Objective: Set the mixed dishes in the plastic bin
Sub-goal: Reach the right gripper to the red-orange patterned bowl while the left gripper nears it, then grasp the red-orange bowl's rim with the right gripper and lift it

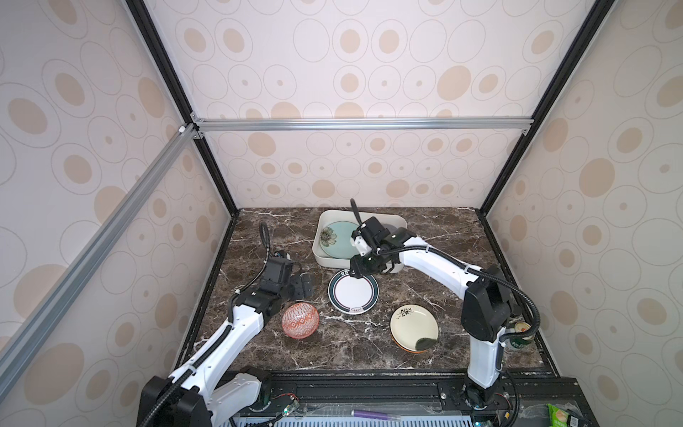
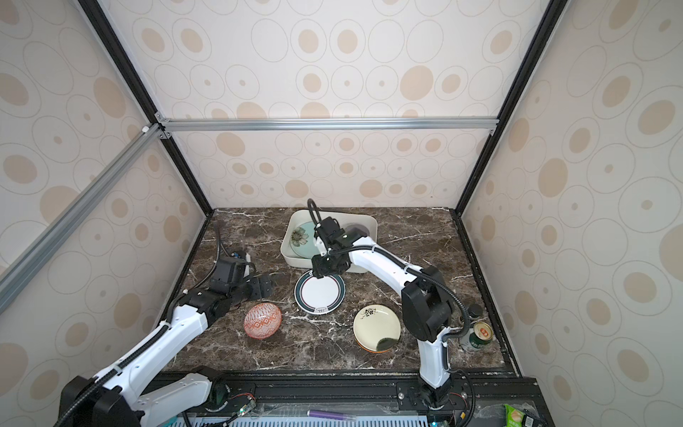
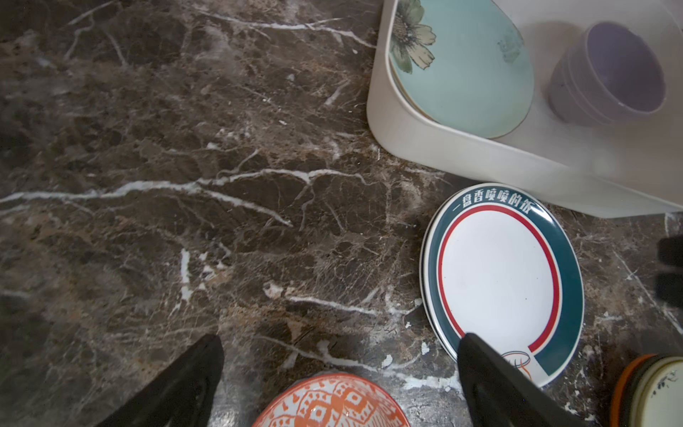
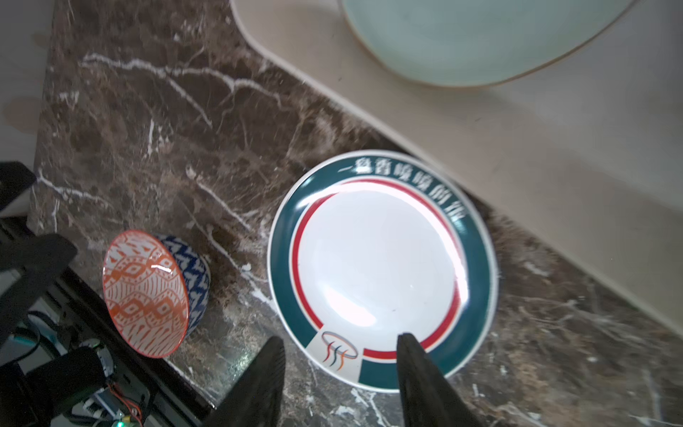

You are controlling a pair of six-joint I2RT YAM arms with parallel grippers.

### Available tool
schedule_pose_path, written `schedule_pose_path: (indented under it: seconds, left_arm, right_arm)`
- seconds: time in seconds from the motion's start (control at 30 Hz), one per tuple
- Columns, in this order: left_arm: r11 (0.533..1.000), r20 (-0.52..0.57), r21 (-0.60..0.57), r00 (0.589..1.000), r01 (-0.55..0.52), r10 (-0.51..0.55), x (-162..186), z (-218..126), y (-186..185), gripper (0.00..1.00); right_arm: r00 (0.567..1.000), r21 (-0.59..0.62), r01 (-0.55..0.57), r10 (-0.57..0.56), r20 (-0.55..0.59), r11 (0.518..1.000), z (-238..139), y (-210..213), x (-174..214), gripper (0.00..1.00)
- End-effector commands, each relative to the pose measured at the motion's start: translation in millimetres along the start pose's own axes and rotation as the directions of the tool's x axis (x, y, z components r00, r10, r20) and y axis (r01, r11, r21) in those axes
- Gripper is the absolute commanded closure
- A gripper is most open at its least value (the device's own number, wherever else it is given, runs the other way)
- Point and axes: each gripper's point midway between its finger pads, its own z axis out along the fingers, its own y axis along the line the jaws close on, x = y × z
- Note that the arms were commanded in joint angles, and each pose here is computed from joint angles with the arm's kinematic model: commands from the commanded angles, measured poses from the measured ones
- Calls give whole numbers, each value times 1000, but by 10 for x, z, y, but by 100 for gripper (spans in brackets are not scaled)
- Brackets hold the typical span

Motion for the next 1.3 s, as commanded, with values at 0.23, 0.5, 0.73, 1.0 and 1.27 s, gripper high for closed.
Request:
schedule_pose_path:
  seconds: [0.23, 0.5, 0.73, 1.0, 1.27]
  left_arm:
    - [946, 108, 0, 940, 325, -323, 348, -311, 377, 1]
    - [924, 83, 19, 920, 383, -383, 478, -241, 386, 1]
    - [923, 77, 28, 919, 385, -386, 526, -201, 387, 1]
    - [922, 75, 44, 919, 385, -388, 564, -150, 379, 1]
    - [920, 71, 70, 918, 386, -390, 603, -117, 359, 1]
  right_arm:
    - [997, -140, 30, -40, -63, 990, 344, 626, 373, 47]
    - [989, -246, 68, -97, -108, 967, 697, 1108, 555, 41]
    - [981, -251, 70, -112, -157, 965, 937, 1224, 625, 41]
    - [976, -223, 56, -100, -193, 973, 1054, 1199, 653, 45]
    - [963, -159, 102, -137, -230, 982, 1143, 1243, 727, 59]
